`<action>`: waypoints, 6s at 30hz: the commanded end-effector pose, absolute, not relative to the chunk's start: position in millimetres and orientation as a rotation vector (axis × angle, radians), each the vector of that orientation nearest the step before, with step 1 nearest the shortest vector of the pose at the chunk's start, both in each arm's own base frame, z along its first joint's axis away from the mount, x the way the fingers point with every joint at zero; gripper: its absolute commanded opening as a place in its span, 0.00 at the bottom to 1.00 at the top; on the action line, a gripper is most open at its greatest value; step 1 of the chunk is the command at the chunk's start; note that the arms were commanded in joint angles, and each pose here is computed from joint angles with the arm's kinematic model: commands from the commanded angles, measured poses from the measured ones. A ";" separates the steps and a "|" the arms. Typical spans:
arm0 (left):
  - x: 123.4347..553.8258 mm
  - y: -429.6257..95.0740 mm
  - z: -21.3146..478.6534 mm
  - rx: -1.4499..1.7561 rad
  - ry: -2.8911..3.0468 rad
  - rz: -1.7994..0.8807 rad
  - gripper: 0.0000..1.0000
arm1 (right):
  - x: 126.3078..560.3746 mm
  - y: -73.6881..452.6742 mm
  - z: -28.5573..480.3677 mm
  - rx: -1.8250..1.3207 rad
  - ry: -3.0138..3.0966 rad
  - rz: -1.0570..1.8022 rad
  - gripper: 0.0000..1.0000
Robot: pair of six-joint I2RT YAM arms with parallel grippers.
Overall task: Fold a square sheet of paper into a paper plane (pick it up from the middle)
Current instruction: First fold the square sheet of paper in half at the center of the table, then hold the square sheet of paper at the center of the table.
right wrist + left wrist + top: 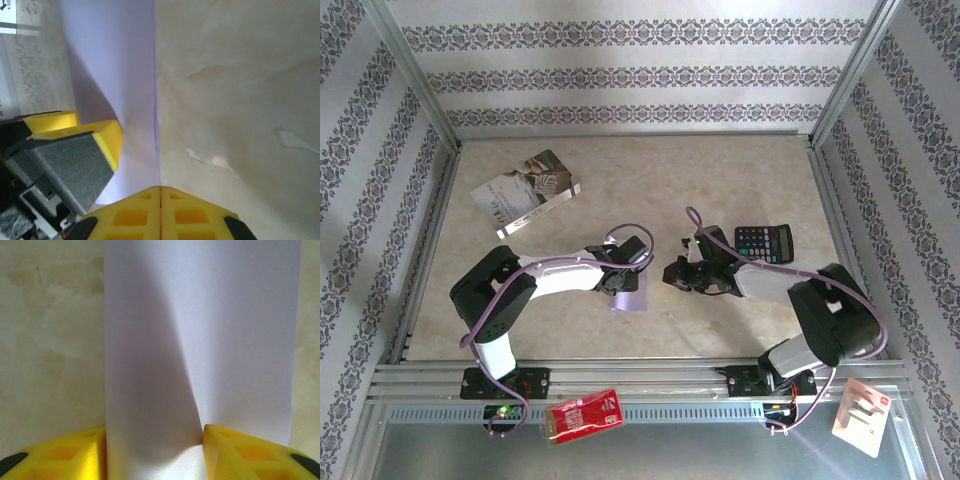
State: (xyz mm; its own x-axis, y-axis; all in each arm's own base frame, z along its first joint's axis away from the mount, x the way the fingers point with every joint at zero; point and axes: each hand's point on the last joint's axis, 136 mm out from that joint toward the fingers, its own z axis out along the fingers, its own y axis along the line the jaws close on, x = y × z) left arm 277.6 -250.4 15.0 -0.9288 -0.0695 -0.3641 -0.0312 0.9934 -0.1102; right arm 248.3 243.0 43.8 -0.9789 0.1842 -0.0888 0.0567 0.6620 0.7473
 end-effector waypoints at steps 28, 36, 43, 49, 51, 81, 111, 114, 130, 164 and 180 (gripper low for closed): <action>255.3 -237.4 -25.1 -0.038 2.860 -0.052 0.50 | 276.3 297.3 36.6 0.268 2.678 1.399 0.04; 255.5 -236.8 -23.3 -0.041 2.856 -0.053 0.50 | 264.5 285.1 5.2 0.345 2.783 1.281 0.01; 259.8 -239.6 -16.4 -0.043 2.836 -0.067 0.50 | 244.3 260.3 -23.9 0.420 2.894 1.079 0.00; 262.5 -243.4 -11.1 -0.046 2.826 -0.088 0.51 | 233.7 247.8 -33.9 0.447 2.931 1.001 0.00; 263.6 -244.7 -8.1 -0.047 2.820 -0.098 0.52 | 232.5 245.5 -35.6 0.454 2.934 0.984 0.00; 272.9 -245.9 12.5 -0.095 2.801 -0.187 0.51 | 229.5 245.7 -38.9 0.431 2.966 0.971 0.00; 265.5 -241.5 -10.8 -0.163 2.830 -0.194 0.47 | 278.5 221.6 49.4 0.359 2.688 1.208 0.05; 264.0 -242.3 -13.9 -0.156 2.840 -0.188 0.47 | 278.2 221.5 49.5 0.358 2.687 1.208 0.05; 257.8 -238.3 -15.1 -0.090 2.864 -0.123 0.49 | 278.2 223.1 48.6 0.351 2.693 1.219 0.06; 254.0 -232.7 -20.0 -0.059 2.884 -0.073 0.50 | 276.7 263.3 56.1 0.272 2.703 1.327 0.02; 253.4 -232.8 -20.1 -0.057 2.881 -0.078 0.50 | 281.9 295.5 40.7 0.266 2.742 1.367 0.00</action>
